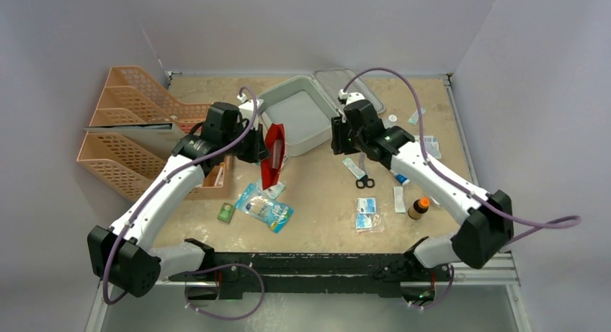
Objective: Organize the medicine kit
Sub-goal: Place the medical item at the medicine pouch, then pick up the medical item at the center of the board.
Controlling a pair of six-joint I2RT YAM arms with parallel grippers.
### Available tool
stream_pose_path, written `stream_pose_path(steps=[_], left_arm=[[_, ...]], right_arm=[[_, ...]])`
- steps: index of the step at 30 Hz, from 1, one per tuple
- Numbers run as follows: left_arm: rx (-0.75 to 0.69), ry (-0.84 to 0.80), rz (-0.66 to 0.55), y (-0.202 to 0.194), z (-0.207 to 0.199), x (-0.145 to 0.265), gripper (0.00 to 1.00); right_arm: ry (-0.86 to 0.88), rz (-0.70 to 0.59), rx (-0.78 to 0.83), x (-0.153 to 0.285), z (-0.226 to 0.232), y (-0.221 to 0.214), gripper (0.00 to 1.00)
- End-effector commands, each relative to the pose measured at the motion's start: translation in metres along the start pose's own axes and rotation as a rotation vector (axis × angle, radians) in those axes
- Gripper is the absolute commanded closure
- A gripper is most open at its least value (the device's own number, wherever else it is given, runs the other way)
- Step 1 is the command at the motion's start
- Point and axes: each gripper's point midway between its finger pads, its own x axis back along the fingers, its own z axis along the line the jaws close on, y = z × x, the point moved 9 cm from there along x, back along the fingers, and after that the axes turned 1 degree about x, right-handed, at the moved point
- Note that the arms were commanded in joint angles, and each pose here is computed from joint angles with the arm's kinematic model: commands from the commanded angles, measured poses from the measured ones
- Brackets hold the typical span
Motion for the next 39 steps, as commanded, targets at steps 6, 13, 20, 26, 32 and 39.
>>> stream_pose_path(steps=[6, 13, 20, 26, 32, 39], left_arm=[[-0.016, 0.013, -0.093, 0.007, -0.004, 0.014, 1.00], [-0.014, 0.010, -0.087, 0.007, -0.003, 0.012, 1.00], [-0.017, -0.001, -0.086, 0.007, -0.004, 0.012, 1.00], [-0.015, -0.003, -0.081, 0.007, -0.004, 0.011, 1.00], [-0.014, -0.003, -0.079, 0.006, -0.004, 0.010, 1.00], [-0.014, 0.003, -0.080, 0.006, -0.003, 0.010, 1.00]], right_arm=[[-0.141, 0.287, 0.120, -0.054, -0.036, -0.035, 0.67], [-0.204, 0.326, 0.079, -0.076, -0.064, -0.039, 0.62], [-0.166, 0.365, 0.029, -0.091, -0.088, -0.040, 0.59], [-0.092, 0.381, 0.013, -0.103, -0.093, -0.040, 0.62], [-0.049, 0.412, 0.029, -0.114, -0.094, -0.043, 0.62], [-0.048, 0.445, 0.047, -0.124, -0.102, -0.052, 0.61]])
